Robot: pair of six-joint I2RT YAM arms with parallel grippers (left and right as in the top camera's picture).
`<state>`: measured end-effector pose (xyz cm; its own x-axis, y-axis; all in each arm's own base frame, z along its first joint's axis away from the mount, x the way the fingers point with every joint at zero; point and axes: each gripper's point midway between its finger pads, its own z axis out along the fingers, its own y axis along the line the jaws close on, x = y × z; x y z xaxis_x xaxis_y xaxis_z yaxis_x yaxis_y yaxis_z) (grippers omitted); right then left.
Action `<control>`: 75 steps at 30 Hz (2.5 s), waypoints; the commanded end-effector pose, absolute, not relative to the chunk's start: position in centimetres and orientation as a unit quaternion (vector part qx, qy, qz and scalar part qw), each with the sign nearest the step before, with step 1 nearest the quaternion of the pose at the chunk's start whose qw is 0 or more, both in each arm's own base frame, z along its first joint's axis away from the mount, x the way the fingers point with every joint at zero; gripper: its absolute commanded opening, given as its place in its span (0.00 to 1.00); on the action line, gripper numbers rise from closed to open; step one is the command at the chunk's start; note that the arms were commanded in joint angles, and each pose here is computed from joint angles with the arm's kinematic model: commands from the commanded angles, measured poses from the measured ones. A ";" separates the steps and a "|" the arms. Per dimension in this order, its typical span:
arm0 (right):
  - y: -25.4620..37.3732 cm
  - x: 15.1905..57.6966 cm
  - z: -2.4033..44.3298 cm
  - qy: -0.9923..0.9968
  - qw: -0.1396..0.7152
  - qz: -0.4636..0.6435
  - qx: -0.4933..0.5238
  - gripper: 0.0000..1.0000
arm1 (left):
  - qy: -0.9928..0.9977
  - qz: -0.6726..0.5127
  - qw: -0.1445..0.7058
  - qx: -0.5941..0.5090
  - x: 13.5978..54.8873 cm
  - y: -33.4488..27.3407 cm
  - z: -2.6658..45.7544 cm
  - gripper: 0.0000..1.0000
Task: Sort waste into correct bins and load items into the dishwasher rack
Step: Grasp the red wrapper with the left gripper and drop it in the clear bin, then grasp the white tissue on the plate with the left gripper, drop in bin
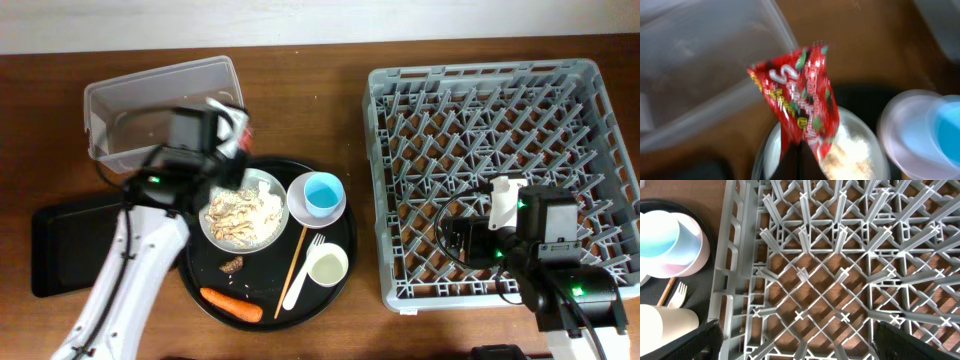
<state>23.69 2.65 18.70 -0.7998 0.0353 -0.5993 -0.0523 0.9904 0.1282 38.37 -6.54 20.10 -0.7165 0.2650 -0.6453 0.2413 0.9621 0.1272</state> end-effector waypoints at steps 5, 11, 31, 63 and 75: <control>2.8 23.9 19.5 0.942 0.326 0.073 -0.003 0.99 | 0.886 0.062 0.457 0.049 47.7 -0.5 20.2 0.00; 2.8 23.9 19.5 0.943 0.325 0.073 -0.003 0.98 | 0.885 0.061 0.460 0.049 50.2 -0.6 17.4 0.56; 2.8 23.7 18.5 0.951 0.300 0.073 -0.001 0.99 | 0.980 -0.114 0.127 0.103 34.2 -11.3 6.6 0.56; 2.8 23.6 18.5 0.951 0.300 0.072 -0.002 0.99 | 0.912 -0.023 0.407 -0.044 49.9 2.3 17.0 0.70; 2.8 23.7 18.5 0.951 0.300 0.072 -0.002 0.99 | 0.931 -0.294 0.192 0.097 37.9 -14.2 16.5 0.64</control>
